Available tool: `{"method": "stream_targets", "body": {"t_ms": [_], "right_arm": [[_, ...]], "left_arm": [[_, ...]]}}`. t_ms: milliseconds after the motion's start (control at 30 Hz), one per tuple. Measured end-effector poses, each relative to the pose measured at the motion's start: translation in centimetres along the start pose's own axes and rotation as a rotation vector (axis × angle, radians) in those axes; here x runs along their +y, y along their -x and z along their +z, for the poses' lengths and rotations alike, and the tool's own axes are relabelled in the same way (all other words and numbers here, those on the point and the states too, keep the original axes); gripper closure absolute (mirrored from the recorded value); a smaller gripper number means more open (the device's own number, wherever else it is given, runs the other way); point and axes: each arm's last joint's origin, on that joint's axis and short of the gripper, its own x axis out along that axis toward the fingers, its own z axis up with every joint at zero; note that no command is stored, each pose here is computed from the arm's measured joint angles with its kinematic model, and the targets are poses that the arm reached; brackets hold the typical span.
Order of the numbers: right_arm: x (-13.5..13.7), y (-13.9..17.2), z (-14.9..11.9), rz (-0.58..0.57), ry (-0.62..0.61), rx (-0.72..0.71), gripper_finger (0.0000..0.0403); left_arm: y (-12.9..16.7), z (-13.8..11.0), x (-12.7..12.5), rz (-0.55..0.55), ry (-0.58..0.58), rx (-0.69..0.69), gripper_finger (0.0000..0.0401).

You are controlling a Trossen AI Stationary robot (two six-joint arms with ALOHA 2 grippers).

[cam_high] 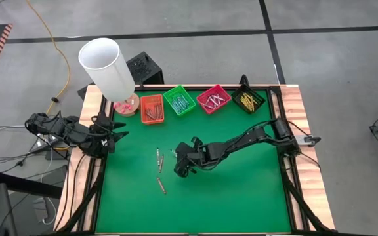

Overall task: Sort crayons
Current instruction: Put the black crayon into the red bin

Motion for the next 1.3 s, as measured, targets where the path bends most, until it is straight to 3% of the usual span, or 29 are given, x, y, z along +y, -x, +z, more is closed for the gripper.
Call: {"method": "stream_targets", "body": {"t_ms": [433,700,933,1300], "right_arm": [[-6.5,5.8,4.5,-0.266,0.076,-0.007,0.0400],[-11.4,6.7,6.7,-0.373,0.109,0.032,0.0401],[-17.4,4.6,6.4,-0.337,0.080,0.154,0.0401],[-24.7,3.6,5.3,-0.317,-0.002,0.169,0.0401]], "left_arm": [[0.0,0.0,0.0,0.000,0.000,0.000,0.0209],[0.0,0.0,0.0,0.000,0.000,0.000,0.0209],[0.0,0.0,0.0,0.000,0.000,0.000,0.0209],[0.0,0.0,0.0,0.000,0.000,0.000,0.0209]]}}
